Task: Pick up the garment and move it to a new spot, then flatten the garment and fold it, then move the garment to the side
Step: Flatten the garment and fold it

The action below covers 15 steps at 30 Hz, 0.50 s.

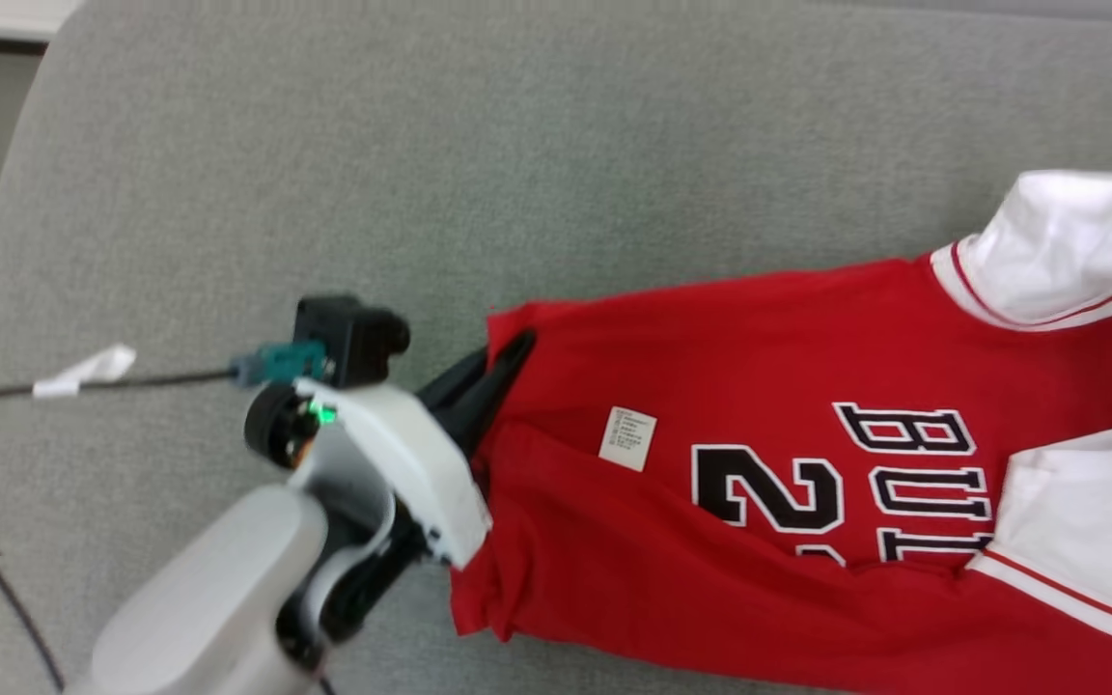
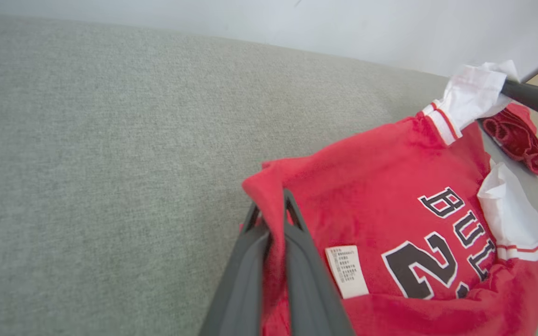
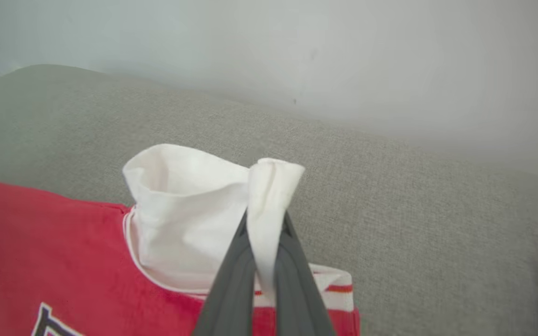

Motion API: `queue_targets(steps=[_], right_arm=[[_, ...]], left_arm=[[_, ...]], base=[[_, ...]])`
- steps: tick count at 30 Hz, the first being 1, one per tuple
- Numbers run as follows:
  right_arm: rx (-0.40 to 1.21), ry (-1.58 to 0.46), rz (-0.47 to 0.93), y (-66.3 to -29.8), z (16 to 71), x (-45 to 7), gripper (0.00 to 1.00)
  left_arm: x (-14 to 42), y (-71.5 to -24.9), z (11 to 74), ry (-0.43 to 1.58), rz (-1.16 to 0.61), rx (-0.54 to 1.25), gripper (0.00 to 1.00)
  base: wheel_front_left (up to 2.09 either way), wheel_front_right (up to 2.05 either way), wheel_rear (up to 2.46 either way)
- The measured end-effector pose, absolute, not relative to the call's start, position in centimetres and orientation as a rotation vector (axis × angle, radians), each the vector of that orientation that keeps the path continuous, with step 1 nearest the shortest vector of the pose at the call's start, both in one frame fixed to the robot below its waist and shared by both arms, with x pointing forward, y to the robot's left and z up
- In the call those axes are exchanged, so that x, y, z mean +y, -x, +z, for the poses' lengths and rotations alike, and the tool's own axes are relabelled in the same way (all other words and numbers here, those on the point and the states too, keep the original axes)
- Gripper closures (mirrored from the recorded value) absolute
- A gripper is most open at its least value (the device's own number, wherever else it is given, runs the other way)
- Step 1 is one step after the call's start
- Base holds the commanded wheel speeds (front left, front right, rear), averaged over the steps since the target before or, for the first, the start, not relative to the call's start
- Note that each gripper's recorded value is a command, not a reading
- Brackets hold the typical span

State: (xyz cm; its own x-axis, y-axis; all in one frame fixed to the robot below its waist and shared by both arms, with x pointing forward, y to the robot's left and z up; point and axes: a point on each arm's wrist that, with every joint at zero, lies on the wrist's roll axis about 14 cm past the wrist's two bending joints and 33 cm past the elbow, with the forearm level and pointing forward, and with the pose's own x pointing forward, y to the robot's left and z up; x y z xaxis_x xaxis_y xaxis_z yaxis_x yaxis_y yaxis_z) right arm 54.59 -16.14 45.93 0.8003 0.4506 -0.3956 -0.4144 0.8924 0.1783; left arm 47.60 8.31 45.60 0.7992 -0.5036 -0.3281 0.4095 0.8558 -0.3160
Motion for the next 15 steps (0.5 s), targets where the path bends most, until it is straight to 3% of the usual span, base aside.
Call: queue_targets(steps=[10,15], right_arm=[[0.511,-0.165,0.415,-45.5,44.3,-18.6,1.0],[0.516,-0.192,0.383,-43.5,43.8,-19.2,1.0]], left_arm=[[6.7,-41.2,45.5,0.294,-0.527,0.466,1.0],[6.7,-39.7,45.2,0.303,-0.519,0.489,1.0]], base=[[0.0,0.0,0.0],[0.0,0.0,0.0]])
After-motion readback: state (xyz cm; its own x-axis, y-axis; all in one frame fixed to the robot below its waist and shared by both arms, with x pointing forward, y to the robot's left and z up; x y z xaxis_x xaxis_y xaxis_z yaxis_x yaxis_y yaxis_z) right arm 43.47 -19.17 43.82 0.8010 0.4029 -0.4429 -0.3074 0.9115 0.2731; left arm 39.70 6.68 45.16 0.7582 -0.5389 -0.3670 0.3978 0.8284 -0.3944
